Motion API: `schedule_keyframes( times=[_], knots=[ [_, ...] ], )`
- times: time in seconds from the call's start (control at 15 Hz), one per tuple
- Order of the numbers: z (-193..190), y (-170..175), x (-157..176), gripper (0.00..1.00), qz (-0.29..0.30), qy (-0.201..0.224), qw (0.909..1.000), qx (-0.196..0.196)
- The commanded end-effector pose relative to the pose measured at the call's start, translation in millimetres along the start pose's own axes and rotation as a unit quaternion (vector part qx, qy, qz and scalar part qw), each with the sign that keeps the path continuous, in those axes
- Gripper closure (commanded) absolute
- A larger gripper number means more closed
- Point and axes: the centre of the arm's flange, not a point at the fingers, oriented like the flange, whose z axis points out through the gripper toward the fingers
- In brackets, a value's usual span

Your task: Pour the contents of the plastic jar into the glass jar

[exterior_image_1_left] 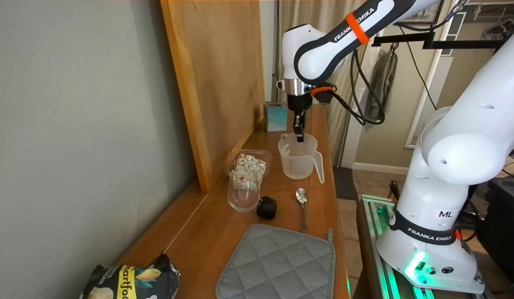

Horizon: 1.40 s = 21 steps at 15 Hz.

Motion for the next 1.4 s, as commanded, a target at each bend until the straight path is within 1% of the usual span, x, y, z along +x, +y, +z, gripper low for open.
schedule_keyframes(
  times=[0.0,0.2,0.27,0.33,0.53,0.6,0.67,0.73,0.93,1.2,1.33],
  knots=[
    [-4.6,11.0,10.7,0.99,-0.041,0.015,0.999,0.011],
    [-9.1,14.1,15.1,0.99,-0.072,0.017,0.9971,0.018],
    [-3.4,6.2,3.1,0.99,-0.052,0.011,0.9985,0.007],
    [-3.8,6.9,3.5,0.95,-0.054,0.011,0.9984,0.007],
    [-3.0,6.5,3.3,0.95,-0.054,0.01,0.9985,0.007],
    [-2.9,6.5,3.3,0.99,-0.054,0.01,0.9985,0.007],
    [-2.7,5.1,3.7,0.99,-0.064,0.015,0.9978,0.011],
    [-6.1,3.6,5.0,0.99,-0.073,0.021,0.9971,0.002],
    [-16.8,-0.2,7.2,0.99,-0.088,0.031,0.9955,-0.011],
    [-23.4,-2.4,11.1,0.99,-0.118,0.052,0.9917,-0.002],
    [-27.7,-3.0,11.8,0.99,-0.136,0.057,0.989,-0.003]
  ],
)
